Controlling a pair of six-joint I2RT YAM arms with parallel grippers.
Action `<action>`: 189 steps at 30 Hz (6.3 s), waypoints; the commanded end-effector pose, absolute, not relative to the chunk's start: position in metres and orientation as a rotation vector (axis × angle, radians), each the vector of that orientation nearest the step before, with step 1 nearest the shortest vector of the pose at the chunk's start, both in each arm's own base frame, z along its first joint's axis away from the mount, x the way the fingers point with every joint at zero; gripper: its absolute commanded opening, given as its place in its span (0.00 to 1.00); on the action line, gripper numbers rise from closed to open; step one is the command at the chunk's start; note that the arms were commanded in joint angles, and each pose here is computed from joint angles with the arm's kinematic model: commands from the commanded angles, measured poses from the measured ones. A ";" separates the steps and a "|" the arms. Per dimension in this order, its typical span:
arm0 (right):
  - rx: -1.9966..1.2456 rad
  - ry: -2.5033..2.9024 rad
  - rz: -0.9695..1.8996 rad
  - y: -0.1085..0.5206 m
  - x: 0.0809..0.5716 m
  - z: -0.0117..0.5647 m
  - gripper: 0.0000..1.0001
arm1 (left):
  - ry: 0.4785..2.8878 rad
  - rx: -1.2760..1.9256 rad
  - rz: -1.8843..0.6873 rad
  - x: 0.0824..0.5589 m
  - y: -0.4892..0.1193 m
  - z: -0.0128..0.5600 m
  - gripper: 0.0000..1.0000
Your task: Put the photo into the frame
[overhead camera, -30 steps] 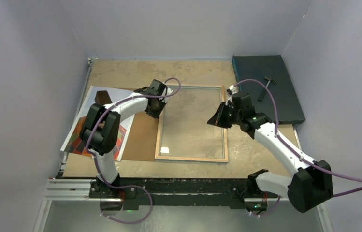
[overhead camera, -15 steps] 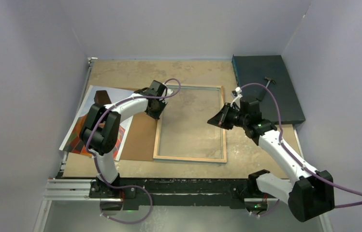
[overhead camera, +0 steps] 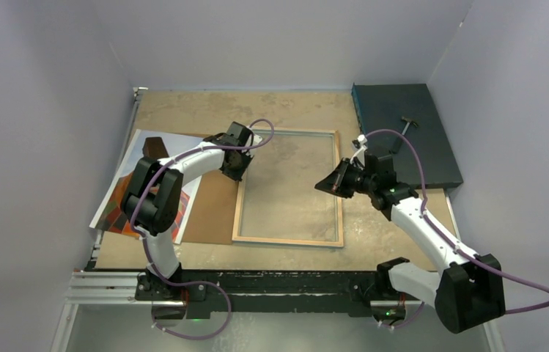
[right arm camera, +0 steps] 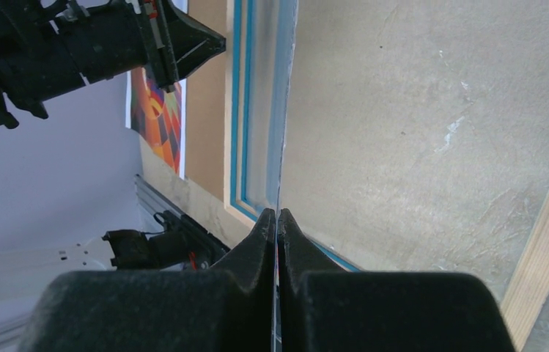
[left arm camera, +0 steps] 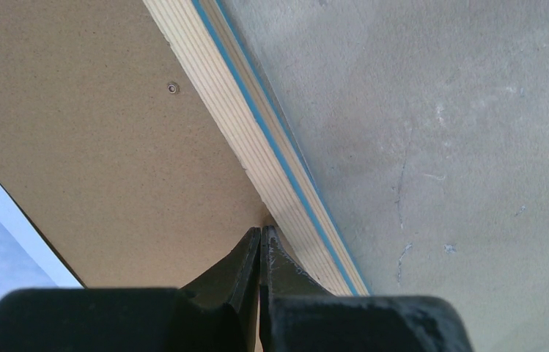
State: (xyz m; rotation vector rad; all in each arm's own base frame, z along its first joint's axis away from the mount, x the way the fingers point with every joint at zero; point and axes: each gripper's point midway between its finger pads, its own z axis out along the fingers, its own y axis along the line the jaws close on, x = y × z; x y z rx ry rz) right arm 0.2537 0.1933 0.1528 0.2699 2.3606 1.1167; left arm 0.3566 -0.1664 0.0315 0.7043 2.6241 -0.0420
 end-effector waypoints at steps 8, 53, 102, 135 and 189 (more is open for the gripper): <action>0.236 2.284 1.357 0.212 0.250 0.178 0.00 | 2.603 0.708 -0.083 0.361 -0.173 0.033 0.00; -0.021 2.107 1.414 0.217 0.256 0.232 0.00 | 2.532 0.431 -0.074 0.382 -0.100 0.106 0.09; 0.218 2.254 1.214 0.188 0.234 0.103 0.69 | 2.659 0.621 -0.029 0.365 -0.145 0.025 0.00; 0.164 2.260 1.219 0.200 0.269 0.062 0.71 | 2.611 0.682 0.087 0.379 -0.133 0.026 0.00; 0.447 2.157 0.775 0.138 0.267 0.083 0.00 | 2.561 0.642 -0.006 0.389 -0.152 0.063 0.14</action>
